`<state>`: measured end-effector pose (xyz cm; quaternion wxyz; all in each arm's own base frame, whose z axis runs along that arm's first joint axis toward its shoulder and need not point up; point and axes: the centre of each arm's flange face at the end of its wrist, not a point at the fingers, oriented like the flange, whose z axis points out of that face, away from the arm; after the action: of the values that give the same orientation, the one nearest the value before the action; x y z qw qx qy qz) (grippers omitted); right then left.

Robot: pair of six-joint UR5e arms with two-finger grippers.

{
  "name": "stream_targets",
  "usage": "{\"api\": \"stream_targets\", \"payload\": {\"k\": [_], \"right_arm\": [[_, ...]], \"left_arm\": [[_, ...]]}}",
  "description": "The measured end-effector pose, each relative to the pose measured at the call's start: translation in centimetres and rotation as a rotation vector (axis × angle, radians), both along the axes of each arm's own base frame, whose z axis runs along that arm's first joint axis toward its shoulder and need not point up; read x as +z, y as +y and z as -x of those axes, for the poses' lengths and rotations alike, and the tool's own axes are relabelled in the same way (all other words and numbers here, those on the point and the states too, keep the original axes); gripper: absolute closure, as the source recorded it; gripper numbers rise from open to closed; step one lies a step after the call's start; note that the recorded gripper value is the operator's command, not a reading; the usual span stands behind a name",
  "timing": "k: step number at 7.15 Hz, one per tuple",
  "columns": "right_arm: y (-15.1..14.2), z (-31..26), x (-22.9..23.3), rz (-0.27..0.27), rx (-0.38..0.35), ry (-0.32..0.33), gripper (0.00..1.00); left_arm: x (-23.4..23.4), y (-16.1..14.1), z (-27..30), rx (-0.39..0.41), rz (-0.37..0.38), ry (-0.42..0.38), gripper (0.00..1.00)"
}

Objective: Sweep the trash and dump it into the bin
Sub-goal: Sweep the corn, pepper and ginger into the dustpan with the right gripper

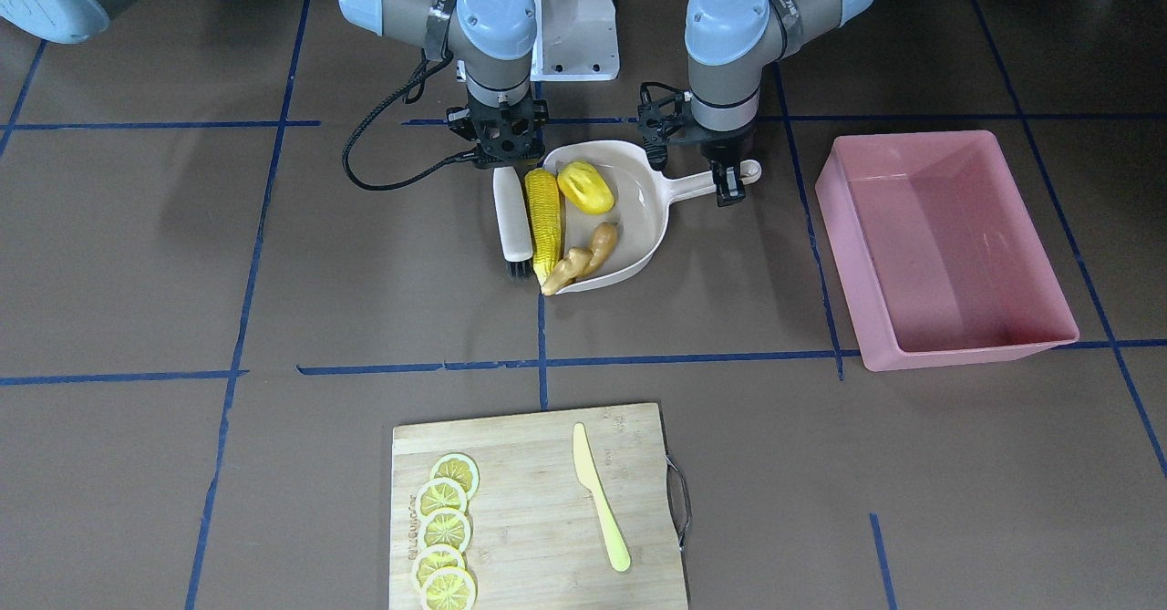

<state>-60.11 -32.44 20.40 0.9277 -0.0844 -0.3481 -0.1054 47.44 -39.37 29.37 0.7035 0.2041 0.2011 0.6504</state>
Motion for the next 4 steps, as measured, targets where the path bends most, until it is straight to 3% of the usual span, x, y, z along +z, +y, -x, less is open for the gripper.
{"api": "stream_targets", "payload": {"k": [4], "right_arm": [[0.7, 1.9, -2.8, -0.007, -0.018, -0.021, 1.00]], "left_arm": [[-0.1, 0.3, -0.3, -0.004, 0.002, 0.000, 0.96]]}}
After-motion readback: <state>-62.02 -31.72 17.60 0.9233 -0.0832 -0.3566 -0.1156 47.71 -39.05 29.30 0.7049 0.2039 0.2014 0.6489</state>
